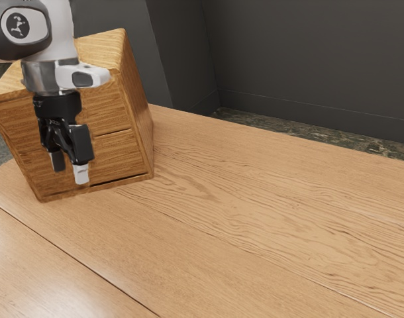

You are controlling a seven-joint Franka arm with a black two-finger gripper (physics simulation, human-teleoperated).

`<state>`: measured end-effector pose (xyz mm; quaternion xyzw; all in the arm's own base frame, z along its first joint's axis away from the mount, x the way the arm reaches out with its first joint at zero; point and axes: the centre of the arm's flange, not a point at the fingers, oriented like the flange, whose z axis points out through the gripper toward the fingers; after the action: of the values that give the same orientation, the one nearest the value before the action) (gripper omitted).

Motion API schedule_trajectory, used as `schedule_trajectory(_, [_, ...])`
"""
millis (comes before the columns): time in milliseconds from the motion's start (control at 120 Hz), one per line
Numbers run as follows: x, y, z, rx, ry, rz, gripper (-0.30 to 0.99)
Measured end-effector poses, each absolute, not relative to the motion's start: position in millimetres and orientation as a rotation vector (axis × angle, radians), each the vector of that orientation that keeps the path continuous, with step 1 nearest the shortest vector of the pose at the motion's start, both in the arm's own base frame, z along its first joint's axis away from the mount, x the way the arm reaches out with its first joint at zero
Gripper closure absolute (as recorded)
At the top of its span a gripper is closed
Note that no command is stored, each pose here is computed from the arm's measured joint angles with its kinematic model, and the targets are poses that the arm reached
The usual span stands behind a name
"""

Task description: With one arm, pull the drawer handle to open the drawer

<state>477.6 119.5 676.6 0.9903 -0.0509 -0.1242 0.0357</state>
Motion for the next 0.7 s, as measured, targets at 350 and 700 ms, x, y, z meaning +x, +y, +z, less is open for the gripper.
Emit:
schedule_trajectory(350, [497.8,168.8,701.1,3.154,-0.500,0.045,0.00])
schedule_trajectory(700, [523.2,241.0,697.4,3.285,-1.121,0.064,0.13])
